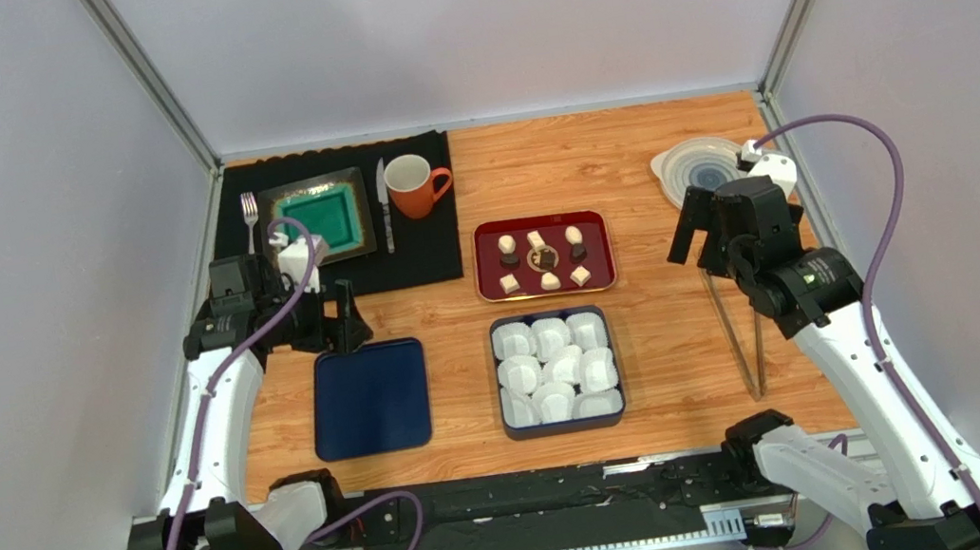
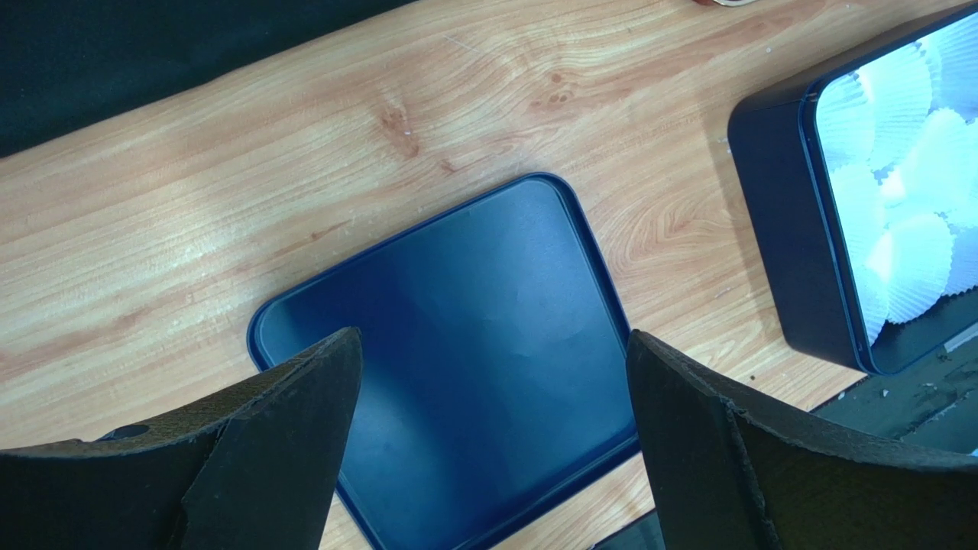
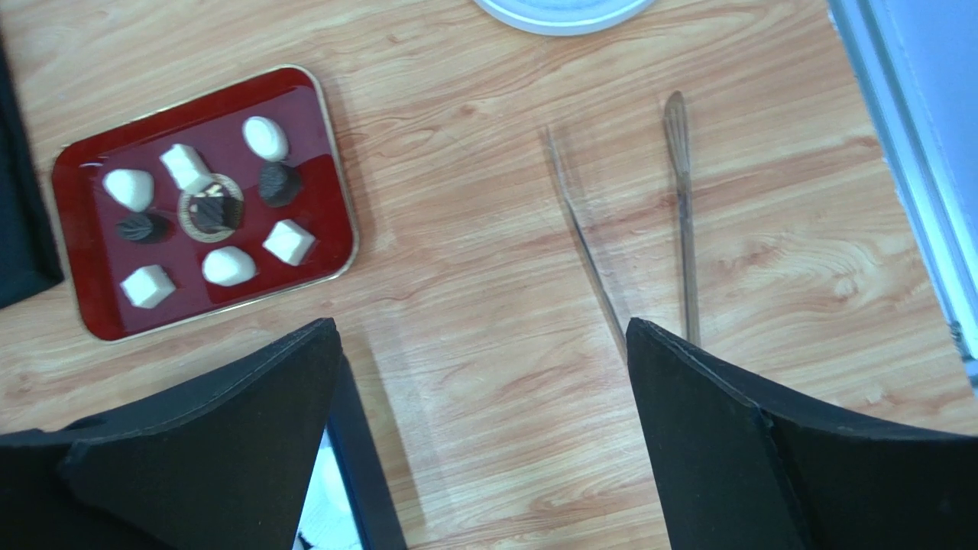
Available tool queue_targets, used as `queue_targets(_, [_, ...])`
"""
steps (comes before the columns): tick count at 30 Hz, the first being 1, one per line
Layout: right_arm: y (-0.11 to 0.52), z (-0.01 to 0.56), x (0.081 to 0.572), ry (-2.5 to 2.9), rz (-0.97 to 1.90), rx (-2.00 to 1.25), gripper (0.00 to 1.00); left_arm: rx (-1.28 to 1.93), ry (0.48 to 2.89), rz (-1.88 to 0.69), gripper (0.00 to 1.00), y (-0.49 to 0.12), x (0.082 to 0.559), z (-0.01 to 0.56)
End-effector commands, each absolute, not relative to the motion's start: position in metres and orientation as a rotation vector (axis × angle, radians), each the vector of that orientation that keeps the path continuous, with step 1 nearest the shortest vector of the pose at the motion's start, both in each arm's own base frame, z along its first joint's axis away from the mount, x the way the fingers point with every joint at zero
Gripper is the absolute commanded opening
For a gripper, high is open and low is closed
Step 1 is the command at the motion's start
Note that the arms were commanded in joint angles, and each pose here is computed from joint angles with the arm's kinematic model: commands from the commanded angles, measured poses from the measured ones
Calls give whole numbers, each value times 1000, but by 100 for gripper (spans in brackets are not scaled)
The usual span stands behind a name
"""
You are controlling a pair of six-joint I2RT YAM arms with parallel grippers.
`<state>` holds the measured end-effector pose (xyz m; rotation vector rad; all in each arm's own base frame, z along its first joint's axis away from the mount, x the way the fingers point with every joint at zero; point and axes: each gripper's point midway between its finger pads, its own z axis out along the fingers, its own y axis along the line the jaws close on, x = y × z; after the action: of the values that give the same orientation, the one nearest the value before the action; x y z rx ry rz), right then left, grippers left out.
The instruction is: Pack the chocolate
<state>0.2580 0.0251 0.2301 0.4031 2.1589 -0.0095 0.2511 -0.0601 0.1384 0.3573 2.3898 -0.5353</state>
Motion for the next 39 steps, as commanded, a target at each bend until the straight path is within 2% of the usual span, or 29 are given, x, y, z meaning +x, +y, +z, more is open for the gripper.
queue_targets(1, [8, 218, 256, 2205, -167, 431, 99, 394, 2351, -512, 94, -59, 257, 151])
queue_targets(5, [-11, 183, 261, 2319, -362, 453, 92, 394, 2317, -547, 94, -64, 266, 163])
queue_targets(8, [-20, 158, 269, 2380, -431, 479, 91, 391, 2304, -572, 94, -67, 274, 171])
queue_targets(16, [-32, 121, 292, 2487, -468, 479, 77, 418, 2281, -590, 94, -68, 293, 176])
queue_targets(22, [-25, 83, 295, 2603, -446, 465, 63, 426, 2273, -616, 94, -70, 308, 172])
queue_targets(35, [-34, 46, 298, 2687, -482, 492, 62, 445, 2241, -632, 94, -71, 319, 174])
queue_targets(39, [-33, 35, 299, 2736, -477, 468, 56, 439, 2225, -627, 94, -71, 321, 177])
